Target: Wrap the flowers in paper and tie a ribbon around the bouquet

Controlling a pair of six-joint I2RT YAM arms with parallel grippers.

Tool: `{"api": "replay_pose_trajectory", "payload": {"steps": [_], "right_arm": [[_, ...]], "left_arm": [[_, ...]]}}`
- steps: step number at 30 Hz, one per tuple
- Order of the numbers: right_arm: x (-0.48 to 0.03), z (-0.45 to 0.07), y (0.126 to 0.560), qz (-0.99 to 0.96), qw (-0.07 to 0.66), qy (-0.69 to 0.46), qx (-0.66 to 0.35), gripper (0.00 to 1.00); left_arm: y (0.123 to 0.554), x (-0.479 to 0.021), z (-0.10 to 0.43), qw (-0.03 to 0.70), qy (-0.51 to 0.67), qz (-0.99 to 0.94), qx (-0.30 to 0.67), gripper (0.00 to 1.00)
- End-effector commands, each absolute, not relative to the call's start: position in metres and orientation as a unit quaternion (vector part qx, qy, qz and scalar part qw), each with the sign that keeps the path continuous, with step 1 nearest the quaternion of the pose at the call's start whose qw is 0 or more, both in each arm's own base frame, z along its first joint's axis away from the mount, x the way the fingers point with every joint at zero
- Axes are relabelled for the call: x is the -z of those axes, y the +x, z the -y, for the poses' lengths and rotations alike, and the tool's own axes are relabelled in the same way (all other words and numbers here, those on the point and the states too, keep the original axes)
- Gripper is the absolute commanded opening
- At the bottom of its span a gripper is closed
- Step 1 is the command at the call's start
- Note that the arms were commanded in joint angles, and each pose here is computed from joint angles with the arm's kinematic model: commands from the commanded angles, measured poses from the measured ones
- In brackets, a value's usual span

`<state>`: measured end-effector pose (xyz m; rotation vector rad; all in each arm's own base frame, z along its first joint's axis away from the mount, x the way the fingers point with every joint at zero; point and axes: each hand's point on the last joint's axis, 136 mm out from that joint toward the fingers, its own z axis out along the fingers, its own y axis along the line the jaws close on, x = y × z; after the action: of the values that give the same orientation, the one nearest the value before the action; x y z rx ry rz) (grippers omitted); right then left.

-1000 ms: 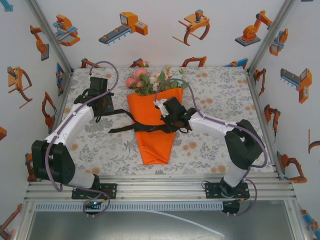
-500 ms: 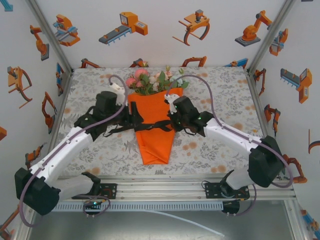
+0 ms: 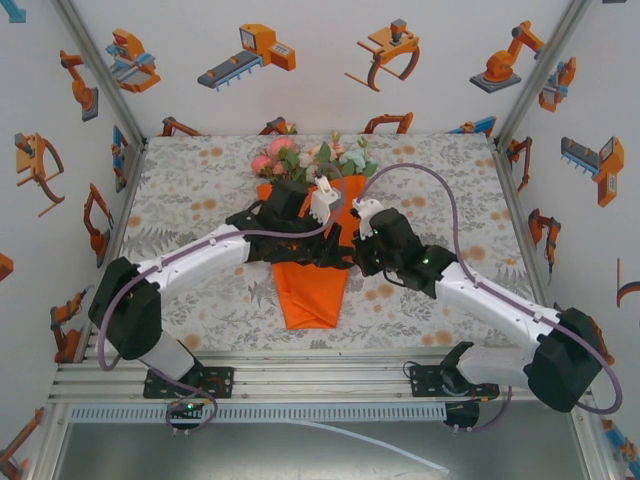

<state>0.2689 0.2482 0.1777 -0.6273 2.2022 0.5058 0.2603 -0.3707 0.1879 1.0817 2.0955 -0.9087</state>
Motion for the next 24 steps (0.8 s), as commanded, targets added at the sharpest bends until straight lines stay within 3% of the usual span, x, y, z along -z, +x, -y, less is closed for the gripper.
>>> {"api": "replay_pose_trajectory", "payload": {"steps": [1,11,24], "right_arm": [[-0.192,-0.252,0.273,-0.852,0.413,-0.246,-0.208,0.0],[-0.194,-0.26,0.277,-0.85,0.413,-0.245,-0.218,0.0],[-0.197,-0.257,0.279,-0.851,0.416,-0.245,-0.208,0.0]], "left_arm": [[0.267,-0.201,0.387,0.365,0.477,-0.722,0.343,0.49],[0.257,-0.171,0.409,0.332,0.492,-0.696,0.405,0.47],[0.268,-0.137,0.39,0.33,0.496,-0.721,0.355,0.43]]}}
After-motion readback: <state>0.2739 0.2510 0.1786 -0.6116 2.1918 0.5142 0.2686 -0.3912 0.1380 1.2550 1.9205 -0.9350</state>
